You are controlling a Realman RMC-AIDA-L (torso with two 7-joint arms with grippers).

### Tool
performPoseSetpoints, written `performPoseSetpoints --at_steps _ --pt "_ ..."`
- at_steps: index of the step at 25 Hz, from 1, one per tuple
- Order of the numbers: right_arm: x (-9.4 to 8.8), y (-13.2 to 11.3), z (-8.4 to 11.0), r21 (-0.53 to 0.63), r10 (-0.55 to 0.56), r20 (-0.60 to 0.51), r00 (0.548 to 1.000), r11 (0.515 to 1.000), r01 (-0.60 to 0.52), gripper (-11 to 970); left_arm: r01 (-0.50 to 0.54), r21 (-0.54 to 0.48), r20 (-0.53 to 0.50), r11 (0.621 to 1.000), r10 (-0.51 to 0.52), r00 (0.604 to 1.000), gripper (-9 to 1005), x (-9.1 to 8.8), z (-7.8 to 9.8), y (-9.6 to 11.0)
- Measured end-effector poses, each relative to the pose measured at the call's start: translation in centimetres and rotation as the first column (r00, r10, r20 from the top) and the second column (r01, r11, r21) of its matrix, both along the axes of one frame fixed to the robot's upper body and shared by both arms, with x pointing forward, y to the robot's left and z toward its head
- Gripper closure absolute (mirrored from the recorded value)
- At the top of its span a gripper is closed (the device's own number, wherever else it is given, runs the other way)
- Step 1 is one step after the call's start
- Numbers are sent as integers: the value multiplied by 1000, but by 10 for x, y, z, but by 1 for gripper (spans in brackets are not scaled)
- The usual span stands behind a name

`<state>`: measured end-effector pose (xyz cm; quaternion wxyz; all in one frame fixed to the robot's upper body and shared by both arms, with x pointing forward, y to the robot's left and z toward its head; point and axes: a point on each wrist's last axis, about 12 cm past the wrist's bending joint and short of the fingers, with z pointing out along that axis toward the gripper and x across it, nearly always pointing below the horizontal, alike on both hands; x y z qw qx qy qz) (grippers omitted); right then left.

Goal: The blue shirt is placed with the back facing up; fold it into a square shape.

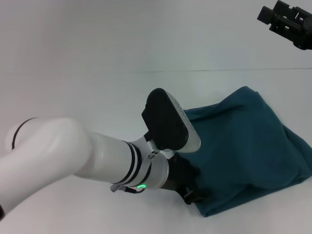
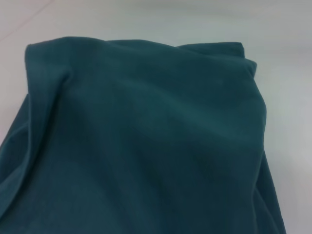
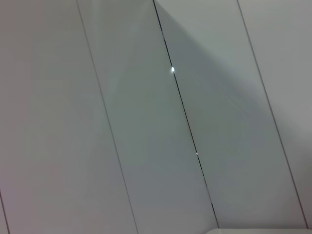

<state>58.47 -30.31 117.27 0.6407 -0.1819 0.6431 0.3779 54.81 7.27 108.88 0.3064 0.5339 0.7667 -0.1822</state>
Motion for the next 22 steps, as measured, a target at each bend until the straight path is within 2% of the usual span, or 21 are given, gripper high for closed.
performPoseSetpoints --at_steps 10,15,22 --pt "-1 1 -3 3 0 0 1000 1000 0 225 3 13 -13 1000 -3 1000 640 -2 -4 0" --pt "-1 0 -3 3 0 0 1000 1000 0 225 9 15 -11 1000 -9 1000 721 -2 -4 0" --pt "-3 -5 -7 29 -24 2 1000 999 24 224 8 21 -19 1000 -8 1000 776 -3 -4 3"
